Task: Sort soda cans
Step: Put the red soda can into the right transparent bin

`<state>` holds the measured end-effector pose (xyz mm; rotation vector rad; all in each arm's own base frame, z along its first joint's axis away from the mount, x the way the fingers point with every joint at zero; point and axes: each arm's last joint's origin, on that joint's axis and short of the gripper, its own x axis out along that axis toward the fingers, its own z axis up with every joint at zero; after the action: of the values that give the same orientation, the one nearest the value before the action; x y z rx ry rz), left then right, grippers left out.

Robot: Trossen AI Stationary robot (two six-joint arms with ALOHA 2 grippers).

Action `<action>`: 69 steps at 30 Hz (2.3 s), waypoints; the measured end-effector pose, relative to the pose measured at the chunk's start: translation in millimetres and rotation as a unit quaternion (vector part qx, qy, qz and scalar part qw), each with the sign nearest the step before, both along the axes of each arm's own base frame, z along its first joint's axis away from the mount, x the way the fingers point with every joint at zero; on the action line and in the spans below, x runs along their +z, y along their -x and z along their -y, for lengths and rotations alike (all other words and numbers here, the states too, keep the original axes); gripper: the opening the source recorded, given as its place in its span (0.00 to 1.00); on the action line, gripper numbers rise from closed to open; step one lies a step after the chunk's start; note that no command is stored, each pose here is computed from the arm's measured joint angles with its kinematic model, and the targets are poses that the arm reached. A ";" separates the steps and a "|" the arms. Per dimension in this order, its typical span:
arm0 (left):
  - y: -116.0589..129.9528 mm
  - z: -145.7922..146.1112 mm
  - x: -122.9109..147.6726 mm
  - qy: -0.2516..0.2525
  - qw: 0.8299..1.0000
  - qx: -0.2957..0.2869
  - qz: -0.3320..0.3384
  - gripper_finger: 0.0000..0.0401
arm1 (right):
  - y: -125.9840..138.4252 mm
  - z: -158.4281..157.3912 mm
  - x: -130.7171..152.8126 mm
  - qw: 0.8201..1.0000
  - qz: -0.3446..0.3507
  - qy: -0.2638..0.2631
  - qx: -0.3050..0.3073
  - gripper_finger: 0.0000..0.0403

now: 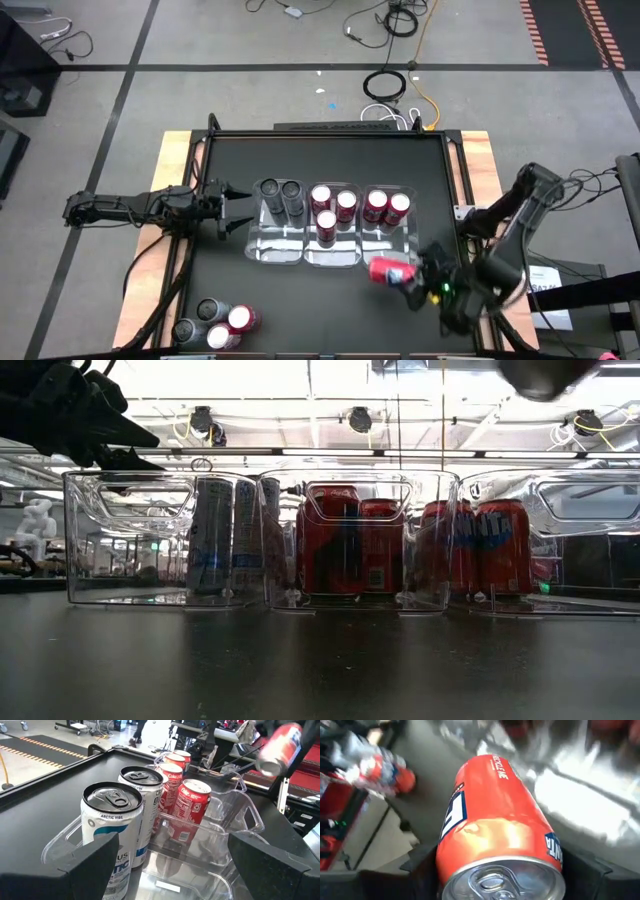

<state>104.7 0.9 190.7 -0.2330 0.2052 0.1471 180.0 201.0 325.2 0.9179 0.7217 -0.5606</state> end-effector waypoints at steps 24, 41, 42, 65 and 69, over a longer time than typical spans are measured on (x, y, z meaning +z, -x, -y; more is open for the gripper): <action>0.0 0.0 0.0 0.000 1.000 0.000 0.000 0.95 | -64.4 163.6 -12.6 0.950 -0.302 -0.049 0.056 0.72; 0.0 0.0 0.0 0.000 1.000 0.000 0.000 0.95 | -105.2 186.5 -73.6 0.873 -0.445 -0.037 0.196 0.76; 0.0 0.0 0.0 0.000 1.000 0.000 0.000 0.95 | -106.6 186.7 -75.0 0.874 -0.444 -0.031 0.197 0.76; 0.0 0.0 0.0 0.000 1.000 0.000 0.000 0.95 | -103.2 181.1 -108.4 0.854 -0.474 -0.026 0.211 0.77; 0.0 0.0 0.0 0.000 1.000 0.000 0.000 0.95 | -101.5 181.6 -102.3 0.866 -0.457 -0.022 0.203 0.77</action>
<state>104.8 0.8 190.7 -0.2329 0.2052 0.1467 281.5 19.5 222.9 0.4688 1.7483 -0.5896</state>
